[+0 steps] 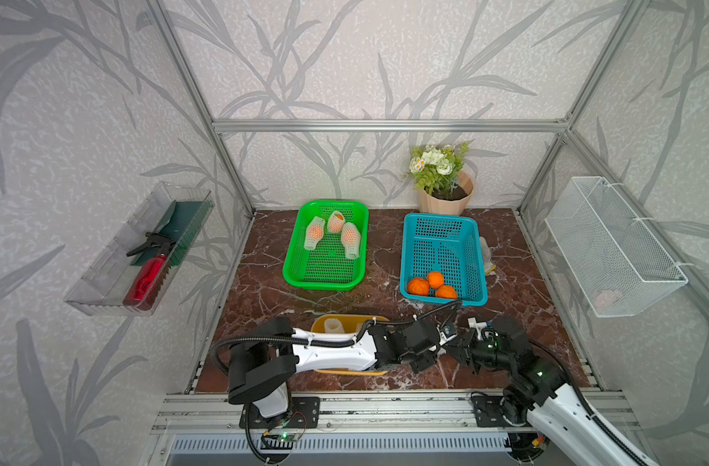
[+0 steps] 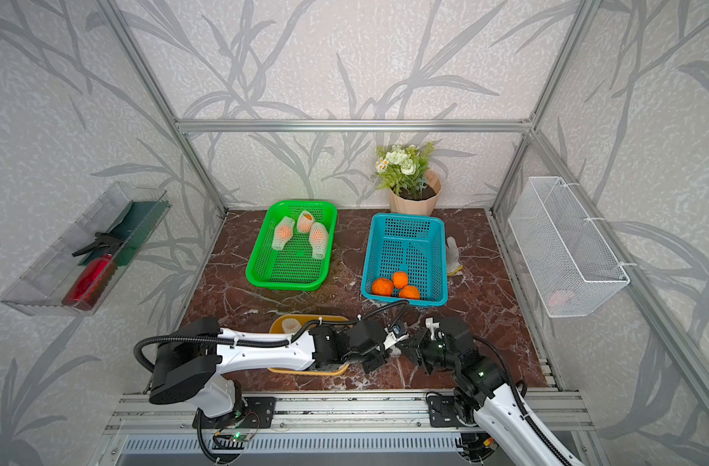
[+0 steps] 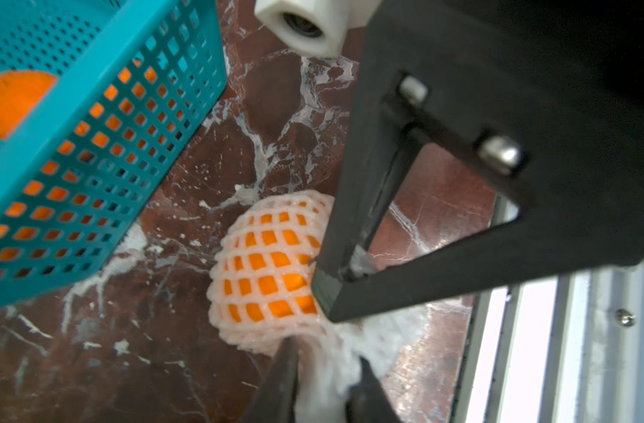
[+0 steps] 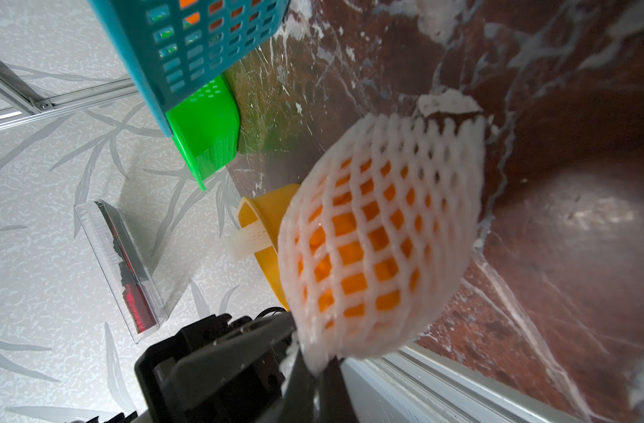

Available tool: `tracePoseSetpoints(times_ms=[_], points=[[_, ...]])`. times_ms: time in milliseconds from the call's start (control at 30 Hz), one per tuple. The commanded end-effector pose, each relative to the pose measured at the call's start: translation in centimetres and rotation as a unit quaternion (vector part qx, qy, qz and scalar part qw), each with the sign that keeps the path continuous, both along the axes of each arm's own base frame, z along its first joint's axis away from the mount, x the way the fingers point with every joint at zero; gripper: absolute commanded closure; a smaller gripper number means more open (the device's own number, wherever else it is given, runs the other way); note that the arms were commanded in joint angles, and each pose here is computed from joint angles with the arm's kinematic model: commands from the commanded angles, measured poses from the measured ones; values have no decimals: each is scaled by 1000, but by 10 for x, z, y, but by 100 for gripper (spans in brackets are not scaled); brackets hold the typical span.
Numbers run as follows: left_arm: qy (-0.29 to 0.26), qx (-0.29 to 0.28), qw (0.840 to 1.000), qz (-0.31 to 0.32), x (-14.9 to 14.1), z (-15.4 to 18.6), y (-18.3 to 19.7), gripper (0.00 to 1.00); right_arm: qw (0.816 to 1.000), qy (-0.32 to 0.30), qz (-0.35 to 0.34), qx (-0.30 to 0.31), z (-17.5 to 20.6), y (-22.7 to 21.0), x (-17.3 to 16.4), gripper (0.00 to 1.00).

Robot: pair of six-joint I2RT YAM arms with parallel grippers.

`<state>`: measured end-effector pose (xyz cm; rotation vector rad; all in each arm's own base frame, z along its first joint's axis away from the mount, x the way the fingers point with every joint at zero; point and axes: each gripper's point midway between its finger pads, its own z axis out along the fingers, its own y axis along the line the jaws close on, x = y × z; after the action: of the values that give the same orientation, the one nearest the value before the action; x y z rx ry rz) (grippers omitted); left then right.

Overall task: Remove foam nets from oranges
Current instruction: Remove the foam net from the orange.

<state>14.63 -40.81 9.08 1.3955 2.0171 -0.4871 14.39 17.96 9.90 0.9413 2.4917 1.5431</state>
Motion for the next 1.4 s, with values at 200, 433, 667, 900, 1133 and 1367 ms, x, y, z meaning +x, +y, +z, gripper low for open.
tracePoseSetpoints(times_ms=[200, 433, 667, 900, 1133, 1367], points=[[53, -6, 999, -7, -3, 13, -6, 100, 999, -26, 31, -13, 5, 3, -1, 67], [118, 8, 993, 29, 9, 16, 10, 100, 982, -91, 101, -128, 13, -9, 0, 40], [211, 20, 977, 36, 14, 14, 15, 100, 947, -181, 170, -202, 27, -14, 8, 35], [252, 53, 965, 37, 20, 8, 19, 100, 901, -304, 192, -241, 39, -17, 20, 31], [270, 106, 957, 15, 18, 8, 27, 100, 864, -347, 236, -277, 29, -19, 23, 22], [262, 117, 958, 22, 31, 15, 34, 100, 837, -375, 266, -298, 21, -11, 32, 21]])
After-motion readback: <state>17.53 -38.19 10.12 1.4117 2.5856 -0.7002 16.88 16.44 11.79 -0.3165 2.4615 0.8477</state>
